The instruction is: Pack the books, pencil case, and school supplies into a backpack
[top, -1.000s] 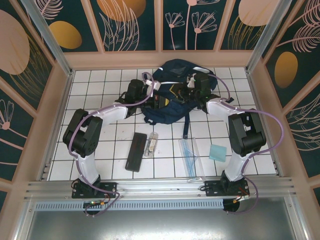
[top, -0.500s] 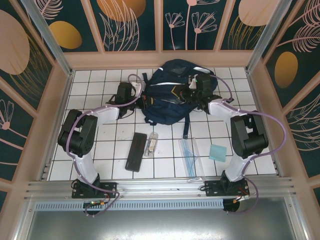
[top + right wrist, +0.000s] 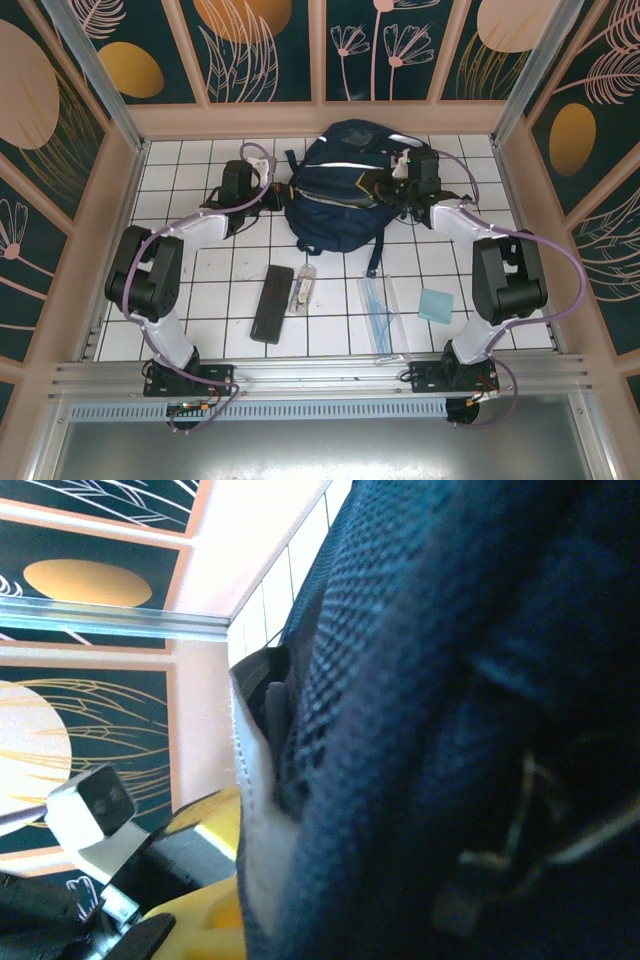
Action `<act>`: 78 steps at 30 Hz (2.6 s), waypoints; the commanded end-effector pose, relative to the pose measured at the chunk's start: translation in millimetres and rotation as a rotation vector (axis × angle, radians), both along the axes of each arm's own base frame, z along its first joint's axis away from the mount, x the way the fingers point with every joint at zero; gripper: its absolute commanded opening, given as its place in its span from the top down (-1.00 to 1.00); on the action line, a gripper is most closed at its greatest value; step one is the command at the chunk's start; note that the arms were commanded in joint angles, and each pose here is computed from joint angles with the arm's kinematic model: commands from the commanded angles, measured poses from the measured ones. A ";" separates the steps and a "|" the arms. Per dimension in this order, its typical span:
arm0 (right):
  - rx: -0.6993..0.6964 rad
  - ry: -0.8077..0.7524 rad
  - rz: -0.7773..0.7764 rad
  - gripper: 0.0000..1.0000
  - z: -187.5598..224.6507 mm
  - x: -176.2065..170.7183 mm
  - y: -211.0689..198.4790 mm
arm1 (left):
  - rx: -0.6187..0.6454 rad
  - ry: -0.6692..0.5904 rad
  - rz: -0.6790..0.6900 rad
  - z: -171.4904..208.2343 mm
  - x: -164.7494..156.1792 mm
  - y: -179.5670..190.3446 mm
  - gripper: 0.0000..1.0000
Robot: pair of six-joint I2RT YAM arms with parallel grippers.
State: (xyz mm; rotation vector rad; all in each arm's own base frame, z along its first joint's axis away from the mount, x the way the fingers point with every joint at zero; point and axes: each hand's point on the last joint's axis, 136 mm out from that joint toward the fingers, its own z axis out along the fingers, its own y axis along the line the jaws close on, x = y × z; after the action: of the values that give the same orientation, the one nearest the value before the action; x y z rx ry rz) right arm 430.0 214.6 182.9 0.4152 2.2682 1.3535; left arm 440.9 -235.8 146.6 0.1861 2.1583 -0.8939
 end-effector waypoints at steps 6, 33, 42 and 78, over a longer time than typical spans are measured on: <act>0.011 -0.137 -0.099 0.28 29.8 9.1 -16.2 | -0.180 -0.028 -0.173 50.9 -60.6 -76.4 1.00; -0.067 -0.215 -0.208 1.00 55.9 -21.8 -6.8 | -0.031 0.020 0.072 15.2 -38.3 -37.1 1.00; -0.035 -0.221 -0.113 1.00 71.7 -28.6 -6.4 | 0.052 0.025 0.185 -10.4 1.8 -3.1 1.00; 0.047 -0.276 0.165 1.00 120.4 -48.0 1.9 | 0.042 -0.029 0.021 -60.5 131.6 -17.0 1.00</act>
State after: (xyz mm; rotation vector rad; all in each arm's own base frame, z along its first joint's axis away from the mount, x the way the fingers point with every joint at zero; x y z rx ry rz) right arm 402.8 191.1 232.1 0.3732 2.2146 1.2703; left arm 534.2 -304.8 126.4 0.3538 2.0702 -1.0526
